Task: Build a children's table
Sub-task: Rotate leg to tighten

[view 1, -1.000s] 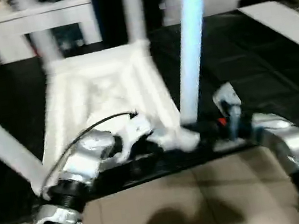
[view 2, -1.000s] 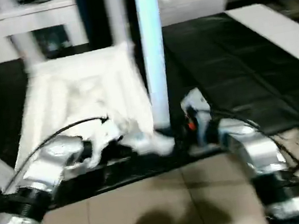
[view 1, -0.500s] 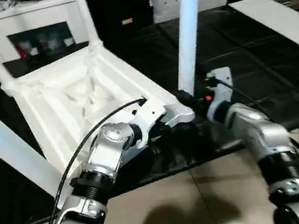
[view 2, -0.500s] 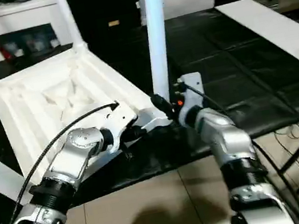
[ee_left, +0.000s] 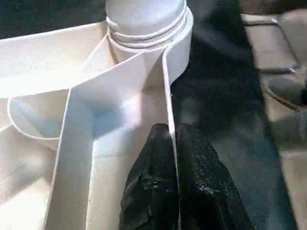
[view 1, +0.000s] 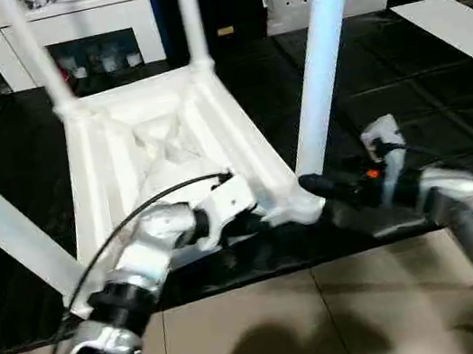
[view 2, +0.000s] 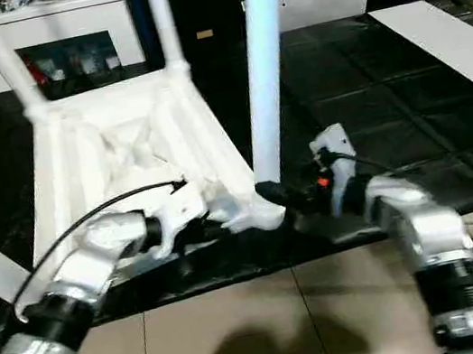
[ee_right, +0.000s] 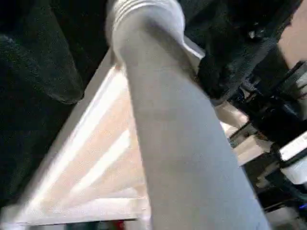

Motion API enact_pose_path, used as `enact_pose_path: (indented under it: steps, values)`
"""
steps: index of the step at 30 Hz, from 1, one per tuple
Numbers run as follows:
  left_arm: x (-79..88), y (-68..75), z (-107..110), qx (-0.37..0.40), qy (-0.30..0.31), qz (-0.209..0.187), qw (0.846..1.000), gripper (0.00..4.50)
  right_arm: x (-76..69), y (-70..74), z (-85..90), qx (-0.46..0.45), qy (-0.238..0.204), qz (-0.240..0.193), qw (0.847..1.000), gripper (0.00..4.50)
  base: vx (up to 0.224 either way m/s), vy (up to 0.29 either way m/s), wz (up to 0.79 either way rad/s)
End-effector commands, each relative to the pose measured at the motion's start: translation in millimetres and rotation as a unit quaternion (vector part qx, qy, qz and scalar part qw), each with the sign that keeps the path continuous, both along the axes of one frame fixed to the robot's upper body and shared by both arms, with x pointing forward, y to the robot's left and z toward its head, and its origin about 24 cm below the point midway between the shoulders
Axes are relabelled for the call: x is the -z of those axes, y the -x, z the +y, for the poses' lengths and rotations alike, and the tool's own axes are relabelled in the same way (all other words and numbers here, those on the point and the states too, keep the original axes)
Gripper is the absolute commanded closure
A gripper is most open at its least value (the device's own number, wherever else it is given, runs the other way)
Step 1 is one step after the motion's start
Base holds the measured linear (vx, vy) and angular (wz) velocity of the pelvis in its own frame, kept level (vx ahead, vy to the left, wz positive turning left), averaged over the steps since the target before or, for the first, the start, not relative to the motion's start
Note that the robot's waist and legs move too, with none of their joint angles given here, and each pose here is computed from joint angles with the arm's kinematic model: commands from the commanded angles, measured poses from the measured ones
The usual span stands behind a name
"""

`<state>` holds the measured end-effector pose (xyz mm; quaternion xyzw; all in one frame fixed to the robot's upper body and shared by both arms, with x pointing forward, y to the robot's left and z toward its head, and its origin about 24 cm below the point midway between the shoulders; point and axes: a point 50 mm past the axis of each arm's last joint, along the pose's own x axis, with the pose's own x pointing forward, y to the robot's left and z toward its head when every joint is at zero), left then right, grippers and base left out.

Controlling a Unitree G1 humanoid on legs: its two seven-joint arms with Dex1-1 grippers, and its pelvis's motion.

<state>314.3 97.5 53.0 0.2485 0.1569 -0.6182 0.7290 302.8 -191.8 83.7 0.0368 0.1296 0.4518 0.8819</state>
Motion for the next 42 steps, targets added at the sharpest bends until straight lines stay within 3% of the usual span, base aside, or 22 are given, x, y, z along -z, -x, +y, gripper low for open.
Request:
enact_pose_path:
  steps: [1,4,5,9,18,20,24,25,30,34,35,37,38,39,42]
  values:
    - [3.5,10.7,-9,0.07,-0.012,0.008,0.997,4.5,-7.9,2.3,-0.6,-0.033,0.013,-0.022,0.999,0.17,0.0,0.0,0.0]
    - [6.1,13.3,-5,0.092,-0.024,0.012,0.995,4.5,-6.1,8.0,-2.1,-0.077,0.029,-0.012,0.997,0.09,0.0,0.0,0.0]
    - [7.6,14.6,-2,0.107,-0.033,0.015,0.994,4.5,-4.3,12.0,-1.6,-0.108,0.038,-0.004,0.993,0.42,0.0,0.0,0.0]
    - [7.2,18.9,2,0.155,-0.049,0.021,0.986,4.5,-1.4,18.9,3.6,-0.171,0.035,0.019,0.984,0.65,0.0,0.0,0.0]
    - [4.1,22.1,-2,0.19,-0.046,0.021,0.981,4.5,6.4,19.1,12.1,-0.204,0.041,0.031,0.978,1.34,0.0,0.0,0.0]
    - [4.0,22.2,-3,0.191,-0.044,0.021,0.98,4.5,7.7,19.4,13.4,-0.209,0.04,0.034,0.977,1.67,0.0,0.0,0.0]
    - [4.5,22.5,-3,0.195,-0.043,0.022,0.98,4.5,7.5,21.8,15.8,-0.225,0.03,0.041,0.973,1.77,0.0,0.0,0.0]
    - [4.6,22.6,-3,0.196,-0.043,0.022,0.98,4.5,7.5,22.0,16.0,-0.226,0.029,0.042,0.973,2.15,0.0,0.0,0.0]
    - [4.2,23.3,-2,0.183,-0.021,0.038,0.982,4.5,8.6,23.2,17.9,-0.225,0.018,0.043,0.973,2.34,0.0,0.0,0.0]
    - [2.3,21.5,-7,0.147,0.01,0.047,0.988,4.5,12.8,18.6,24.3,-0.183,0.014,0.041,0.982,2.38,0.0,0.0,0.0]
    - [0.9,19.8,-14,0.114,0.034,0.058,0.991,4.5,16.7,6.4,34.6,-0.107,0.011,0.032,0.994,2.38,0.0,0.0,0.0]
    - [0.5,19.0,-17,0.099,0.042,0.063,0.992,4.5,18.1,0.5,38.6,-0.072,0.01,0.03,0.997,2.39,0.0,0.0,0.0]
    - [0.4,18.8,-17,0.095,0.045,0.065,0.992,4.5,18.5,-1.2,39.9,-0.061,0.01,0.029,0.998,2.39,0.0,0.0,0.0]
    - [-0.6,12.8,-25,0.043,0.053,0.064,0.996,4.5,21.3,-13.5,48.3,0.01,0.008,0.034,0.999,2.41,0.0,0.0,0.0]
    - [-3.8,0.3,-38,-0.044,0.07,0.05,0.995,4.5,25.3,-28.2,66.4,0.1,0.003,0.043,0.994,2.43,0.0,0.0,0.0]
